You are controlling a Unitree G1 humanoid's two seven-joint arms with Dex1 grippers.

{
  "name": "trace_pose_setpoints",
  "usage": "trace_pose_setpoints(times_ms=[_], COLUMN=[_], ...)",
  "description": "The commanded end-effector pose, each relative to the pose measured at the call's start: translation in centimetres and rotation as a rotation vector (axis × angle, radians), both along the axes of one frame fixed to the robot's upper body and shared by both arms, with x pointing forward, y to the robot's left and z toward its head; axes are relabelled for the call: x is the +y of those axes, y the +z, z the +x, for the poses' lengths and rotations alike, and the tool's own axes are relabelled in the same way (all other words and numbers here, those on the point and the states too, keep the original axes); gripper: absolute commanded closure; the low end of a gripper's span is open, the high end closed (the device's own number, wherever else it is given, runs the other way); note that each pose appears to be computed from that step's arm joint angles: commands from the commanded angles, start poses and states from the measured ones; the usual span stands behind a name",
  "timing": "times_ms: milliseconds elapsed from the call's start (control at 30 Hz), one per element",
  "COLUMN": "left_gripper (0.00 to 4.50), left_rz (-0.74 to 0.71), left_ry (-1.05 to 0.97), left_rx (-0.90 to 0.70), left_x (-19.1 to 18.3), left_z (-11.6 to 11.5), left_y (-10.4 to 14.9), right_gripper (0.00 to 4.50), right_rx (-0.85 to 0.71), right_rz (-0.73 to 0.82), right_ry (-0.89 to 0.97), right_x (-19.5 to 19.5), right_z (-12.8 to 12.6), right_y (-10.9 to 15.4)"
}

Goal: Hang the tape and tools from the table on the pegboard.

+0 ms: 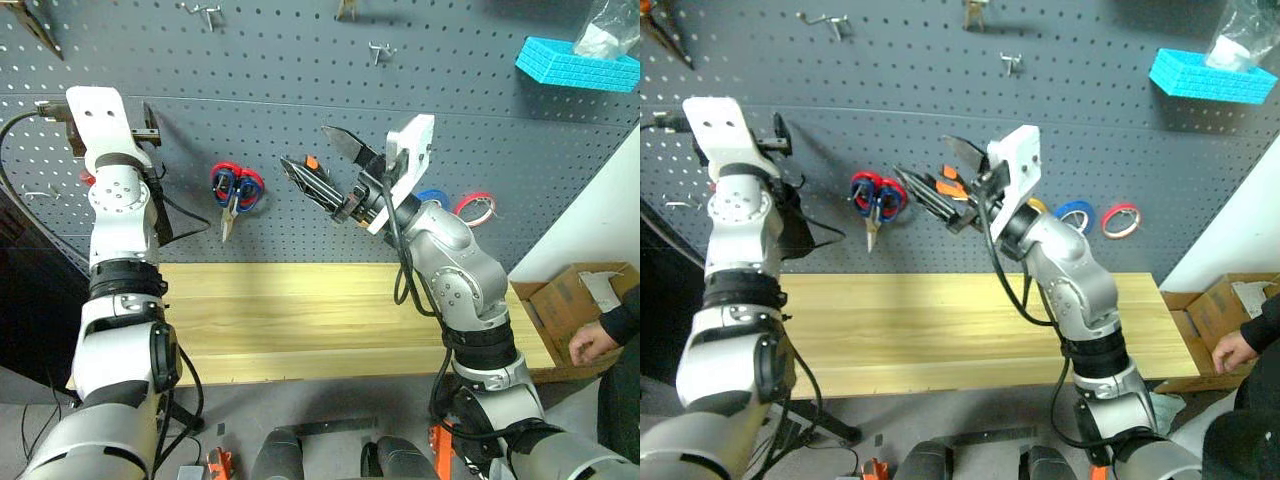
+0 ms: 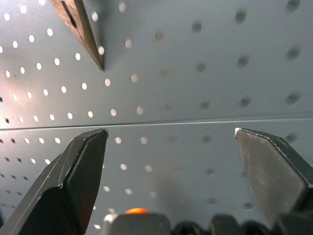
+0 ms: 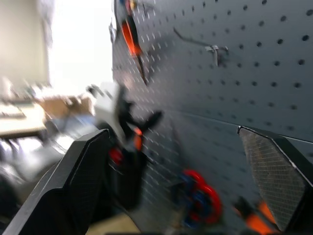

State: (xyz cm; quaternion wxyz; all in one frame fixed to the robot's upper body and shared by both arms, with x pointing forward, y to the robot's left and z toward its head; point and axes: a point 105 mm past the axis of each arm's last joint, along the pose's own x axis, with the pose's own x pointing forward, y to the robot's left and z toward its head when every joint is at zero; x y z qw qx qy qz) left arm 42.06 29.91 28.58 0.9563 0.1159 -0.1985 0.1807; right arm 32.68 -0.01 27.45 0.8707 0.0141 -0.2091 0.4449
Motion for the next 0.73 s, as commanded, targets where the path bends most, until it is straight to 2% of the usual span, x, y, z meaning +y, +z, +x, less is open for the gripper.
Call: trace_pose_setpoints(times_ms=[33, 133, 200, 300, 467, 533, 633, 733], left_gripper=[0.03, 0.03, 0.03, 0.03, 0.03, 0.03, 0.03, 0.03], left_rz=[0.060, 0.066, 0.028, -0.096, -0.235, -0.254, -0.220, -0.238], left_ry=[-0.167, -0.373, -0.466, -0.536, -0.441, -0.390, -0.317, -0.262], left_rx=[-0.116, -0.062, 0.033, 0.240, 0.489, 0.544, 0.600, 0.623], left_x=[-5.1, -10.8, -13.5, -15.5, -14.1, -12.9, -10.4, -8.6], left_z=[-1.5, -2.4, -3.2, -4.3, -6.1, -6.9, -7.9, -8.3], left_y=[3.4, 1.3, -2.0, -9.0, -17.7, -19.9, -22.1, -23.0], right_gripper=[0.00, 0.00, 0.00, 0.00, 0.00, 0.00, 0.00, 0.00], right_rx=[-0.117, -0.119, -0.016, 0.236, 0.383, 0.424, 0.479, 0.539], right_rz=[0.012, -0.036, -0.076, -0.067, -0.177, -0.193, -0.202, -0.199], right_ry=[-0.155, -0.305, -0.401, -0.564, -0.721, -0.768, -0.793, -0.796], right_x=[-2.0, -3.9, -5.3, -8.2, -11.7, -13.0, -14.1, -14.6], right_z=[-0.1, 0.3, 1.0, 1.9, 1.4, 1.1, 0.5, 0.1], right_y=[1.5, -0.2, -3.1, -8.3, -14.3, -16.0, -18.0, -19.6])
